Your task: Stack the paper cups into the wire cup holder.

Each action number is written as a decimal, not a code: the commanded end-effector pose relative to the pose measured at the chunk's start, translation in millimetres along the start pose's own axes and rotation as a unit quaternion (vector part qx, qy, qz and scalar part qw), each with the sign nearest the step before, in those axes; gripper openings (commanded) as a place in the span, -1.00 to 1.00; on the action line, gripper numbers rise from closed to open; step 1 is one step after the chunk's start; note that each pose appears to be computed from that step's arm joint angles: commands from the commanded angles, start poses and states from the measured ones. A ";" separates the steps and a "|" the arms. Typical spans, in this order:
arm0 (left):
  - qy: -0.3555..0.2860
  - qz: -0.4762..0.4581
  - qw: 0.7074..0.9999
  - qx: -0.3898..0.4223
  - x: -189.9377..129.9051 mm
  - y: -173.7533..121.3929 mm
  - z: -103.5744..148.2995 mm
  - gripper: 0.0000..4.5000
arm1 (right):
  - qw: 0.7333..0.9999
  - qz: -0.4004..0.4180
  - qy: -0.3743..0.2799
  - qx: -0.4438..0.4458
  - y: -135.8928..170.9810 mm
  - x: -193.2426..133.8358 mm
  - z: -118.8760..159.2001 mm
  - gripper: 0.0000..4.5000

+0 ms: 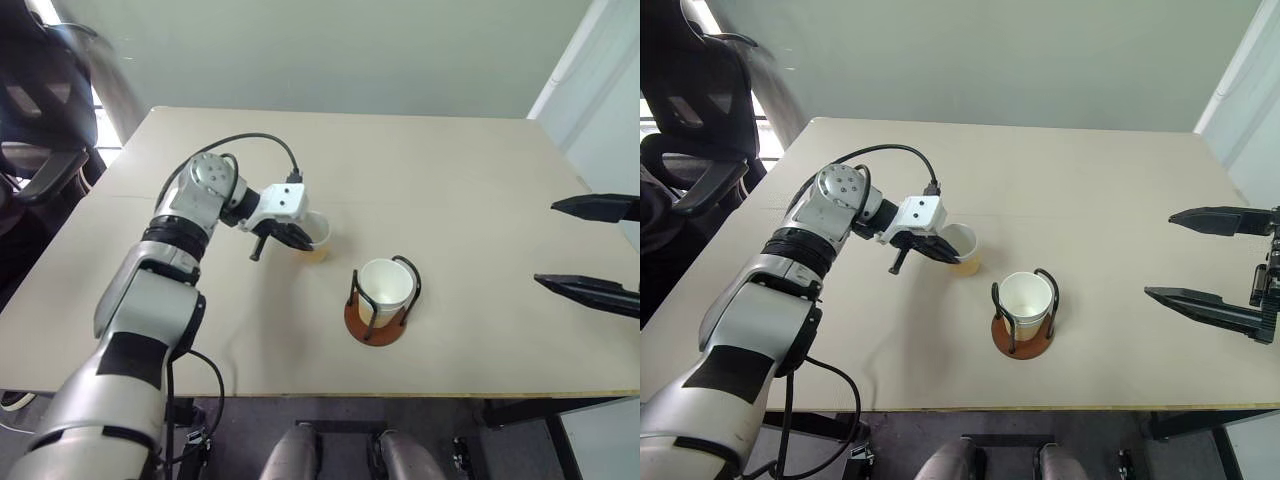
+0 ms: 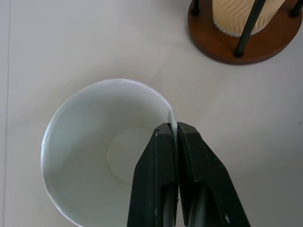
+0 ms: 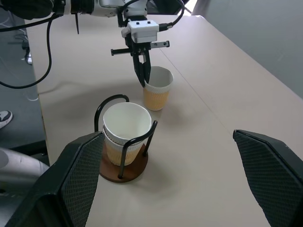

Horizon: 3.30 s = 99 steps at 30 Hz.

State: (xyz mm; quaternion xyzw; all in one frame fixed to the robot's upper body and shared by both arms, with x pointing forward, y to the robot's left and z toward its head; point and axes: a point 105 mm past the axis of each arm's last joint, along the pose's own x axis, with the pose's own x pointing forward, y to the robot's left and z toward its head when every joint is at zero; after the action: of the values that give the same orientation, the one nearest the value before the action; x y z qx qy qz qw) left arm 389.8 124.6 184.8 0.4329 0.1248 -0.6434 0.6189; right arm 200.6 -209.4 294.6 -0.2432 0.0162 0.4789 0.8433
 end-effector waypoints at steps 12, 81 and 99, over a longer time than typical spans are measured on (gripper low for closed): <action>-0.188 -0.058 0.971 0.138 -84.3 -5.3 178.9 -0.98 | 0.999 -0.013 0.005 -0.037 -8.1 -6.0 8.6 1.00; -0.147 0.316 0.917 -0.195 -163.1 -24.2 18.8 0.99 | 0.999 0.039 0.035 0.004 -65.7 26.1 -57.8 1.00; -0.146 0.505 0.770 -0.362 -171.8 -131.0 -40.7 0.99 | 0.995 0.066 -0.047 0.065 -97.2 56.0 -60.4 1.00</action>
State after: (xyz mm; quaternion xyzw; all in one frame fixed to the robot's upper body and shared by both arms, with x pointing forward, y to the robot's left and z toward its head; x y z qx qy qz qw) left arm 268.2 297.2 218.5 0.0677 0.0455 -0.2119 0.9739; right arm 322.4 -231.3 255.8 -0.1499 0.0339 0.5436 0.8252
